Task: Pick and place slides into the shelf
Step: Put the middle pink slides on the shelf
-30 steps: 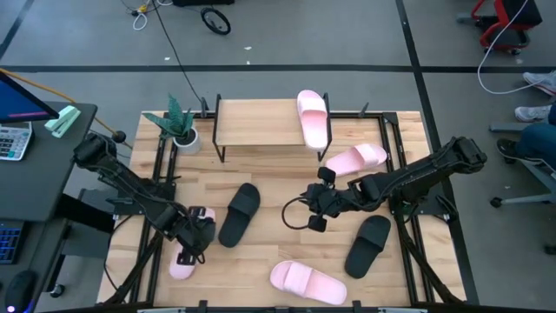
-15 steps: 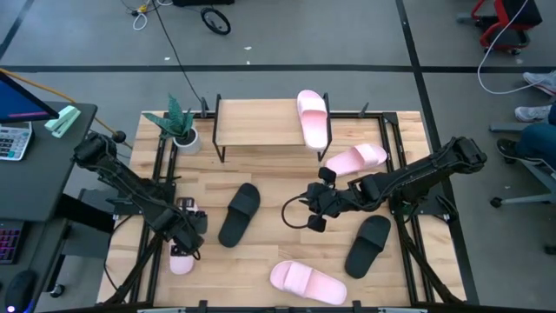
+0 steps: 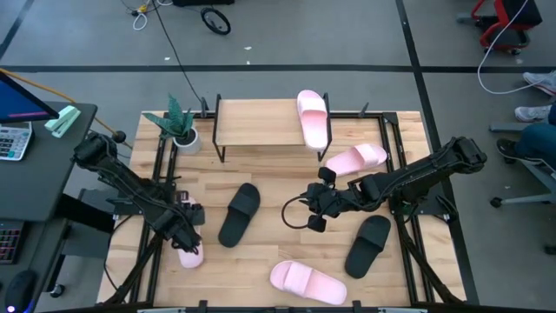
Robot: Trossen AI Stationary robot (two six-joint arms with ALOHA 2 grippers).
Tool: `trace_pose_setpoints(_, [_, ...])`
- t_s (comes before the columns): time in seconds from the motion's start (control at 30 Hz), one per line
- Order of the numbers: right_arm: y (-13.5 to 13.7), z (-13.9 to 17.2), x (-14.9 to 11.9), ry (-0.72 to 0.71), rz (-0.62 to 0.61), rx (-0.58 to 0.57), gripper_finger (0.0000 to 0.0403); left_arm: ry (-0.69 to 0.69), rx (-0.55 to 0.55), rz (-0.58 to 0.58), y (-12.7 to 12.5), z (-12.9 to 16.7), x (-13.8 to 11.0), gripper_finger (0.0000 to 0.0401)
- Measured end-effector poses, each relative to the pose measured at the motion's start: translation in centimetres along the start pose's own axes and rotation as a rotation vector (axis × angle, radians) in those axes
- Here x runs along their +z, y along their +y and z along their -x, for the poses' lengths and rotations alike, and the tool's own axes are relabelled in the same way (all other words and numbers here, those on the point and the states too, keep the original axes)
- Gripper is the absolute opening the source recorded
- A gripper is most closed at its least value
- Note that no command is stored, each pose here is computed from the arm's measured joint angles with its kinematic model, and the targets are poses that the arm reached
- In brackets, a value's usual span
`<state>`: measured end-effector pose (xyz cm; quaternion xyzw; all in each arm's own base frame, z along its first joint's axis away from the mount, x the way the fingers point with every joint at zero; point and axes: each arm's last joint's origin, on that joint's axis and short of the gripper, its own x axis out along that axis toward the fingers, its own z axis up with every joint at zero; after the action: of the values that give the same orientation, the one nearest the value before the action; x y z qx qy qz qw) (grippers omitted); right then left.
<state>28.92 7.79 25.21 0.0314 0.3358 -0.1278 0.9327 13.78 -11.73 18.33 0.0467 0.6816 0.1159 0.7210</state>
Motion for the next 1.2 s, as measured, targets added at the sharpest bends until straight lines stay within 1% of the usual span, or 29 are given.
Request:
trace_pose_setpoints(0.13, [0.0, 0.0, 0.0, 0.0, 0.0, 0.0, 0.0085, 0.014, 0.031, 0.076, 0.3, -0.8, -0.5, 0.0172])
trace_pose_setpoints(0.23, [0.0, 0.0, 0.0, 0.0, 0.001, 0.0, 0.0085, 0.01, 0.048, 0.071, 0.4, -1.0, -0.6, 0.0165])
trace_pose_setpoints(0.33, [0.0, 0.0, 0.0, 0.0, 0.001, 0.0, 0.0085, -0.007, 0.066, 0.065, 0.4, -0.9, -0.5, 0.0134])
trace_pose_setpoints(0.43, [0.0, 0.0, 0.0, 0.0, 0.002, 0.0, 0.0085, -0.023, 0.061, 0.068, 0.4, -0.8, -0.4, 0.0079])
trace_pose_setpoints(0.5, [0.0, 0.0, 0.0, 0.0, 0.003, 0.0, 0.0085, -0.059, 0.025, 0.075, -0.1, -0.1, 0.2, 0.0034])
trace_pose_setpoints(0.53, [0.0, 0.0, 0.0, 0.0, 0.003, 0.0, 0.0085, -0.087, -0.002, 0.073, -0.3, 0.6, 0.7, 0.002])
trace_pose_setpoints(0.6, [0.0, 0.0, 0.0, -0.001, 0.003, -0.002, 0.0085, -0.167, -0.024, 0.062, -0.7, 2.3, 1.6, 0.0015])
trace_pose_setpoints(0.67, [-0.1, 0.0, 0.0, -0.007, 0.009, -0.02, 0.0085, -0.292, -0.012, 0.032, -0.9, 4.4, 2.7, 0.0023])
trace_pose_setpoints(0.73, [-0.1, 0.0, 0.0, -0.015, 0.024, -0.04, 0.0085, -0.436, 0.032, -0.022, -0.9, 6.9, 3.9, 0.0025])
trace_pose_setpoints(0.8, [-0.2, 0.0, 0.0, -0.018, 0.028, -0.051, 0.0085, -0.57, 0.113, -0.081, -0.5, 9.5, 5.0, 0.0018])
trace_pose_setpoints(0.87, [-0.2, 0.0, 0.1, -0.019, 0.028, -0.054, 0.0085, -0.698, 0.229, -0.106, 0.2, 11.8, 6.2, 0.0011])
trace_pose_setpoints(0.93, [-0.2, 0.0, 0.1, -0.021, 0.032, -0.06, 0.0085, -0.787, 0.356, -0.085, 1.4, 13.7, 7.4, 0.0012])
trace_pose_setpoints(0.97, [-0.2, 0.0, 0.1, -0.025, 0.042, -0.072, 0.0085, -0.809, 0.416, -0.079, 2.1, 14.5, 8.0, 0.0015])
trace_pose_setpoints(1.03, [-0.4, 0.0, 0.1, -0.043, 0.067, -0.125, 0.0085, -0.826, 0.495, -0.052, 3.7, 15.6, 9.4, 0.0019])
trace_pose_setpoints(1.13, [-0.8, 0.3, 0.3, -0.082, 0.08, -0.241, 0.0085, -0.837, 0.566, 0.008, 6.5, 16.1, 12.0, 0.0013])
trace_pose_setpoints(1.2, [-1.2, 0.8, 0.4, -0.101, 0.077, -0.295, 0.0085, -0.826, 0.586, 0.031, 8.9, 16.0, 13.6, 0.0011])
